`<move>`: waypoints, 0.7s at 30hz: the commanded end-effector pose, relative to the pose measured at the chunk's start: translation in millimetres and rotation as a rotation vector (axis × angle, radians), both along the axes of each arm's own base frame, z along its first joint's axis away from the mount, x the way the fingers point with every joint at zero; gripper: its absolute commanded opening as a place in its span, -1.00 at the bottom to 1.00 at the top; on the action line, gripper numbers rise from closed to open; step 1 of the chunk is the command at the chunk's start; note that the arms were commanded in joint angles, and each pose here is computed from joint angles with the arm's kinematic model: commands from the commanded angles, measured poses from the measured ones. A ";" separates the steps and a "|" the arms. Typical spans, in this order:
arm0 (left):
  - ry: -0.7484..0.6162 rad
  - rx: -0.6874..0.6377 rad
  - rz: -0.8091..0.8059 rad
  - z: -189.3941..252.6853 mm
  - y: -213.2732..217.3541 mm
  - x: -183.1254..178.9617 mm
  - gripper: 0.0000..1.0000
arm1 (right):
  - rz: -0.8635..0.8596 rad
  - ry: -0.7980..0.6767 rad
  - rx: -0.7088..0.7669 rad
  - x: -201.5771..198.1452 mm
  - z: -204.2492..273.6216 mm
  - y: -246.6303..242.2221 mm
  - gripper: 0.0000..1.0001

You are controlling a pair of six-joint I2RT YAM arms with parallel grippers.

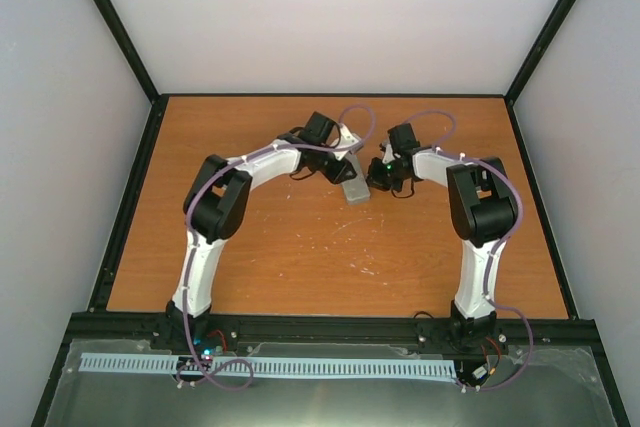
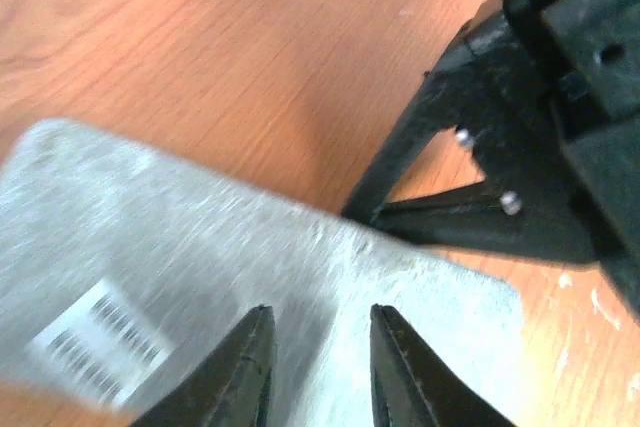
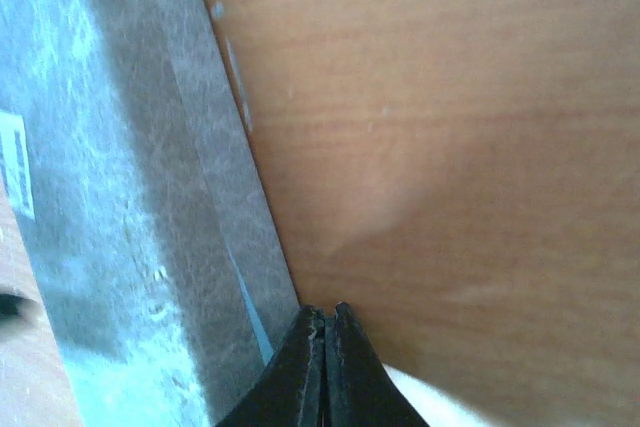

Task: Organize the sunglasses
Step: Close the sunglasses case at the center of the board, then reset both arms

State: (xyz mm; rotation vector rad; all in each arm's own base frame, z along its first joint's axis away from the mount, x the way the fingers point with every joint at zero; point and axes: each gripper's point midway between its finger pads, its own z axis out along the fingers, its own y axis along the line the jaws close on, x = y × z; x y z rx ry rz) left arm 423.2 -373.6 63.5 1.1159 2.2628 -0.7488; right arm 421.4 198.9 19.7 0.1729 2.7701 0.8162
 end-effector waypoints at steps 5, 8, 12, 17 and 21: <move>-0.189 -0.011 0.200 94.8 90.4 39.2 0.10 | 0.063 0.068 0.008 -44.8 3.5 13.8 -0.94; -0.212 -0.021 0.260 113.8 116.5 45.3 0.45 | 0.045 0.037 -0.017 -46.5 14.2 6.9 -0.94; -0.206 -0.059 0.353 134.9 145.4 48.7 0.99 | -0.023 -0.057 -0.094 -40.8 51.7 -16.9 -0.52; -0.227 -0.056 0.477 150.8 189.1 48.4 0.99 | -0.141 -0.161 -0.170 -37.9 104.1 -66.5 0.10; -0.161 -0.109 0.589 151.2 239.5 42.2 0.99 | -0.239 -0.156 -0.276 -46.8 113.5 -121.6 0.18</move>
